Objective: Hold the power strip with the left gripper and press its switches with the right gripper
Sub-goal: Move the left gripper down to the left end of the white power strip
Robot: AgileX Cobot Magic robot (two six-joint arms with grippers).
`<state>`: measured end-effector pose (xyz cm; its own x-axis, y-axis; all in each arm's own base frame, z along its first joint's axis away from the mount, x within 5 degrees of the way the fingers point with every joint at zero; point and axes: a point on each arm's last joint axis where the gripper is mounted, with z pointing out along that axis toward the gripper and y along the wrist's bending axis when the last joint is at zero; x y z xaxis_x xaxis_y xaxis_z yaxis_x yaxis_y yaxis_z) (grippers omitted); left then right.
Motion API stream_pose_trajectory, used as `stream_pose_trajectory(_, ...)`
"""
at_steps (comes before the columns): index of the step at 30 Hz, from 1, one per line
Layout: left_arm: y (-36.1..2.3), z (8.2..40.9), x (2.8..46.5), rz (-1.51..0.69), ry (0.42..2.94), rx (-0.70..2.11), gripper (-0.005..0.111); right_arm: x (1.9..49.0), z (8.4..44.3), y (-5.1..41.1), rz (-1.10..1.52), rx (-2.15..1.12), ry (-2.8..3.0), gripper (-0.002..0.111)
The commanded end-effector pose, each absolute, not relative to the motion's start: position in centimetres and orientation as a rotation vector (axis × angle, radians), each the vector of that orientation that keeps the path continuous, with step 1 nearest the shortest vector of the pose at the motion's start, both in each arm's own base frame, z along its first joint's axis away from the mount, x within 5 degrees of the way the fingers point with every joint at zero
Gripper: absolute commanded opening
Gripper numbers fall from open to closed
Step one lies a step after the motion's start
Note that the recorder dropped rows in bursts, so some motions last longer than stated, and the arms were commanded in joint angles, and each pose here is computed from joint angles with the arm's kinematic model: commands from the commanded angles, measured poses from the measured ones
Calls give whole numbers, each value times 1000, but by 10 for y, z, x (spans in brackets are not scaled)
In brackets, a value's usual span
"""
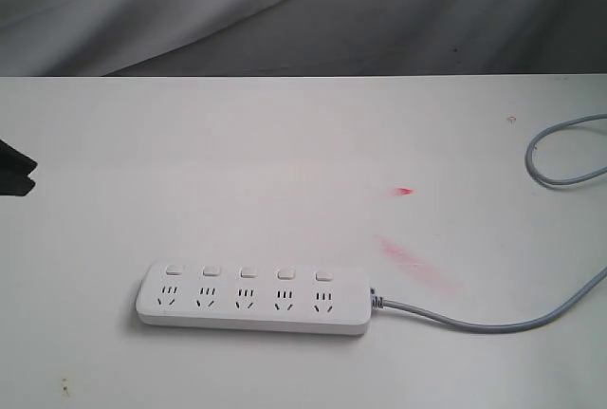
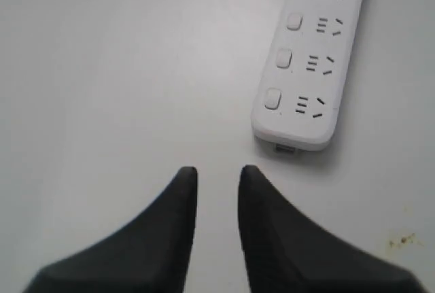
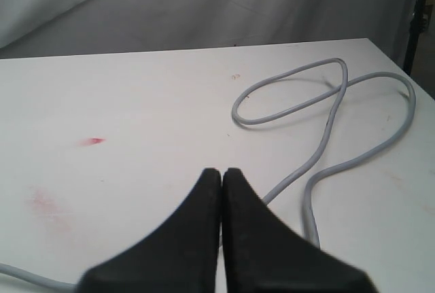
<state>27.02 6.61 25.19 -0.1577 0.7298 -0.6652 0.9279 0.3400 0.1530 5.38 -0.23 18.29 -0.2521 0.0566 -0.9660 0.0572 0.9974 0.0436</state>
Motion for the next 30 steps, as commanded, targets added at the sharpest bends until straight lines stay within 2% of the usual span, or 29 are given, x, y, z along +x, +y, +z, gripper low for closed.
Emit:
stream_pose_trajectory(1,69,238,274,-435,1961,1462,54,53,182,-3,-2,93,1822,0)
stream_pose_trajectory(2,70,235,275,-448,1967,1459,64,53,182,-3,-2,93,1822,0)
stream_pose_trajectory(4,70,231,276,-464,1973,1456,69,53,182,-3,-2,93,1822,0)
stream_pose_trajectory(14,38,193,292,-640,1958,1625,69,53,182,-3,-2,93,1822,0)
stream_pose_trajectory(18,33,177,303,-548,1992,1658,72,53,182,-3,-2,93,1822,0)
stream_pose_trajectory(21,22,174,303,-583,1970,1709,78,53,182,-3,-2,93,1822,0)
stream_pose_trajectory(27,-4,150,306,-685,1950,1793,78,53,182,-3,-2,93,1822,0)
stream_pose_trajectory(30,-5,147,313,-619,1971,1734,78,53,182,-3,-2,93,1822,0)
